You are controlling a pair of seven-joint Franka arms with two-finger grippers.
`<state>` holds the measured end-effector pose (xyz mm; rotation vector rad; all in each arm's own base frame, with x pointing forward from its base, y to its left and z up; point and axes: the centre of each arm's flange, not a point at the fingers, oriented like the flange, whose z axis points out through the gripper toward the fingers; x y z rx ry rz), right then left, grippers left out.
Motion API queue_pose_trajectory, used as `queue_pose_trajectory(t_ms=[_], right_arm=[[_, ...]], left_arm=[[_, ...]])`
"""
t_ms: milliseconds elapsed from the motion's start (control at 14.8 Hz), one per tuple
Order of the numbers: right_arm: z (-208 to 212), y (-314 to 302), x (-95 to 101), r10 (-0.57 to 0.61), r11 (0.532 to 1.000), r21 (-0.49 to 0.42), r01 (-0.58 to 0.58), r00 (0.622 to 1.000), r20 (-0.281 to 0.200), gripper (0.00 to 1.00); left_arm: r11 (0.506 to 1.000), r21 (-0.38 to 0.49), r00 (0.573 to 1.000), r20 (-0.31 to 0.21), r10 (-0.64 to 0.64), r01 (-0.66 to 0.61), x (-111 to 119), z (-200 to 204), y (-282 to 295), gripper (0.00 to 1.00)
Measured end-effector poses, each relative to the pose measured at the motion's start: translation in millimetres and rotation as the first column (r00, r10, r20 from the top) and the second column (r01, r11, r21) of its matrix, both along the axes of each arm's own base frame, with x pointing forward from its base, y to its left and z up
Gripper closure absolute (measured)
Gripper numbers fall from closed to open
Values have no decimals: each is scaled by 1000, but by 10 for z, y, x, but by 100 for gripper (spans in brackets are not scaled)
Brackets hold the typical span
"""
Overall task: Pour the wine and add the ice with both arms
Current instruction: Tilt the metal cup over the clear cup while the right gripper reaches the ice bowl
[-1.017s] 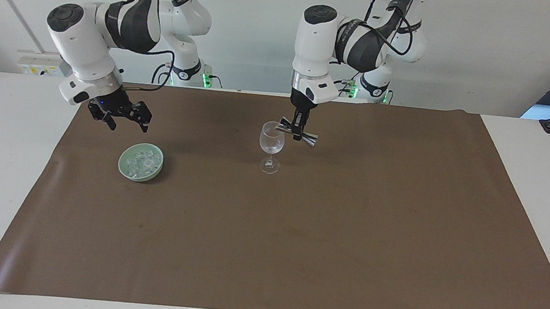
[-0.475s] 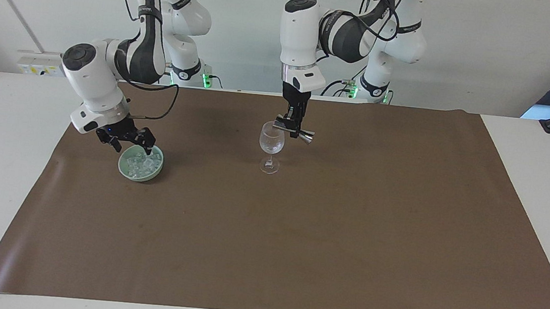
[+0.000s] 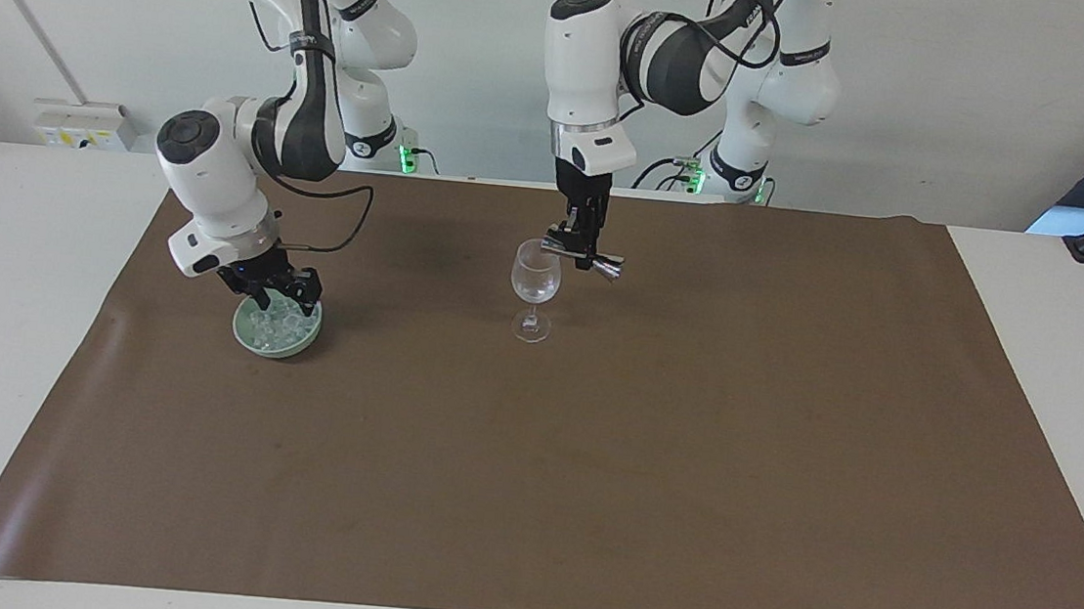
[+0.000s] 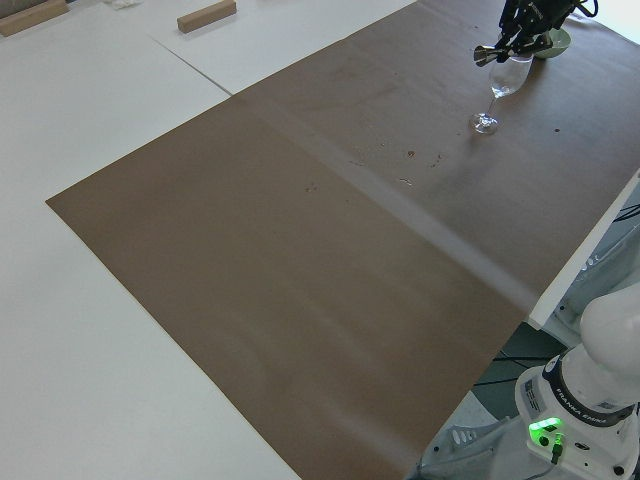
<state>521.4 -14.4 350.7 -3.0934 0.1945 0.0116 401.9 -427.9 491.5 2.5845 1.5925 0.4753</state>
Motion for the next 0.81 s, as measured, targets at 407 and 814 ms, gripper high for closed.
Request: queue_pose_trajectory(t_ms=[407,814], right_arm=[[-59,-70,-35,-17,1000,0,17,1000,-8,39],[-145,-99,-51,-25,1000,0,25,999,-25,45]], left_arm=[[998,-40,998,-39,52,-53,61,27,55,79],[935,-247,952,-236,196,-254,656,234,638,79]])
